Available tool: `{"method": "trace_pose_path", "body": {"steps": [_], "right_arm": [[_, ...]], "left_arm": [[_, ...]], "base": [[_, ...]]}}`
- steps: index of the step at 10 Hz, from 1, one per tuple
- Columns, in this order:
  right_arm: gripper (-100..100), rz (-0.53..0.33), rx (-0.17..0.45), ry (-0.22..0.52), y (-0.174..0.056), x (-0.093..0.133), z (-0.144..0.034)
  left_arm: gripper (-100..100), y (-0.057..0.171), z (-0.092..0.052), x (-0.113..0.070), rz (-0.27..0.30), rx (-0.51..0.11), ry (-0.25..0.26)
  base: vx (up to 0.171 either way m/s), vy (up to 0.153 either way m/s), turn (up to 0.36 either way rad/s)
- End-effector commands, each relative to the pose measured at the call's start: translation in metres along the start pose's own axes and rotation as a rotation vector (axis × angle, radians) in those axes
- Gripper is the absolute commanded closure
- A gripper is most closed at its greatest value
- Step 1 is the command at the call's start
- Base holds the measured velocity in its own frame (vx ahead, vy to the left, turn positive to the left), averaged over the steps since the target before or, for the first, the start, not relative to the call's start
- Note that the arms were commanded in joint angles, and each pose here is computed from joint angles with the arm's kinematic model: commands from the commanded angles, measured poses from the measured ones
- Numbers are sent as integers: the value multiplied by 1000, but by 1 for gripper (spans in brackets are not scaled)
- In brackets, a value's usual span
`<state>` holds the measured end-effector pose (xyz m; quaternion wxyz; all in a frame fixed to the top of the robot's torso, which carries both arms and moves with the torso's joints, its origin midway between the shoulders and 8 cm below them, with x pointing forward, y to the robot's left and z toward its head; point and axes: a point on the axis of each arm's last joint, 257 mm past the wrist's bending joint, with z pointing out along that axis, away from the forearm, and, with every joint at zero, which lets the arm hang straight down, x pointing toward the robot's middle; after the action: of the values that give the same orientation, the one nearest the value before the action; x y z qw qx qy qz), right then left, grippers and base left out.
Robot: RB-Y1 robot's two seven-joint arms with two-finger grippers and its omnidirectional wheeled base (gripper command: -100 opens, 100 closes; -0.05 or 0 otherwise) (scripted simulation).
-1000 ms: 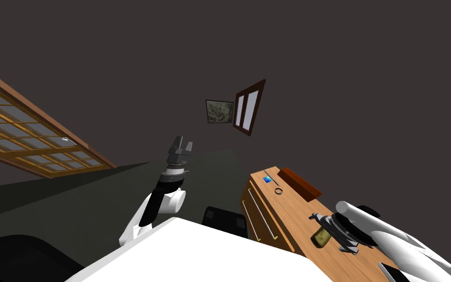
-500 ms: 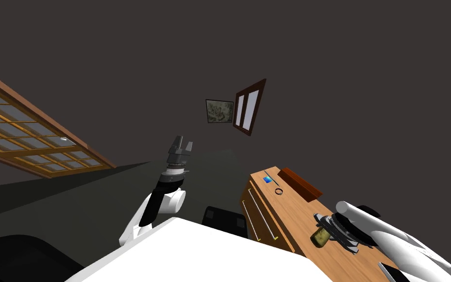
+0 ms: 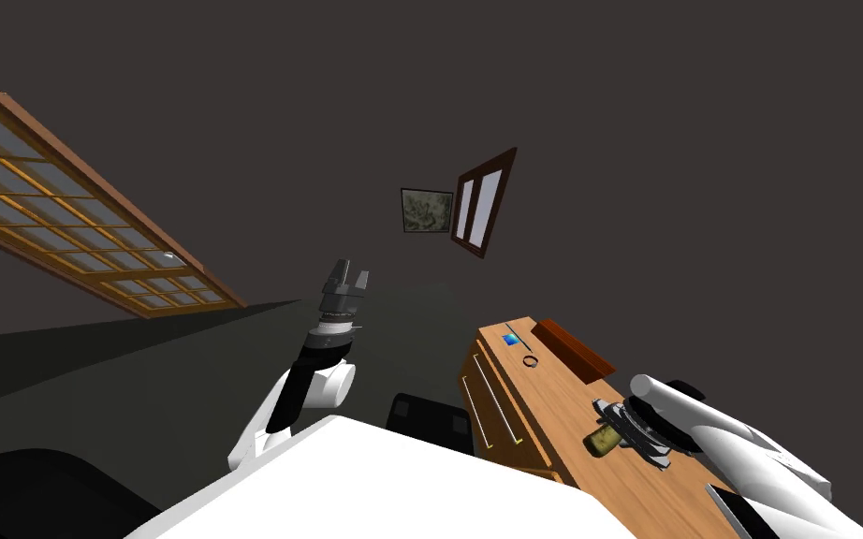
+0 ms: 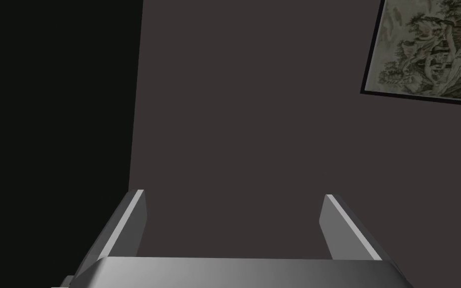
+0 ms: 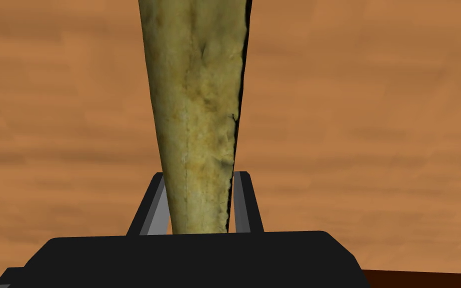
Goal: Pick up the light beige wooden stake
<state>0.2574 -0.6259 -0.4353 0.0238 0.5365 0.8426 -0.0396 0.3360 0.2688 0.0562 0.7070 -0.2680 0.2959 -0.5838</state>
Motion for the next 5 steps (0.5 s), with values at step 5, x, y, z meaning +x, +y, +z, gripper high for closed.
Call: {"method": "trace_pose_path", "body": {"steps": [5], "right_arm": [[100,58,7,7,31,5,-9]], "left_arm": [[0,0,0,0,0,0,0]], "base": [[-96,-41,112]]}}
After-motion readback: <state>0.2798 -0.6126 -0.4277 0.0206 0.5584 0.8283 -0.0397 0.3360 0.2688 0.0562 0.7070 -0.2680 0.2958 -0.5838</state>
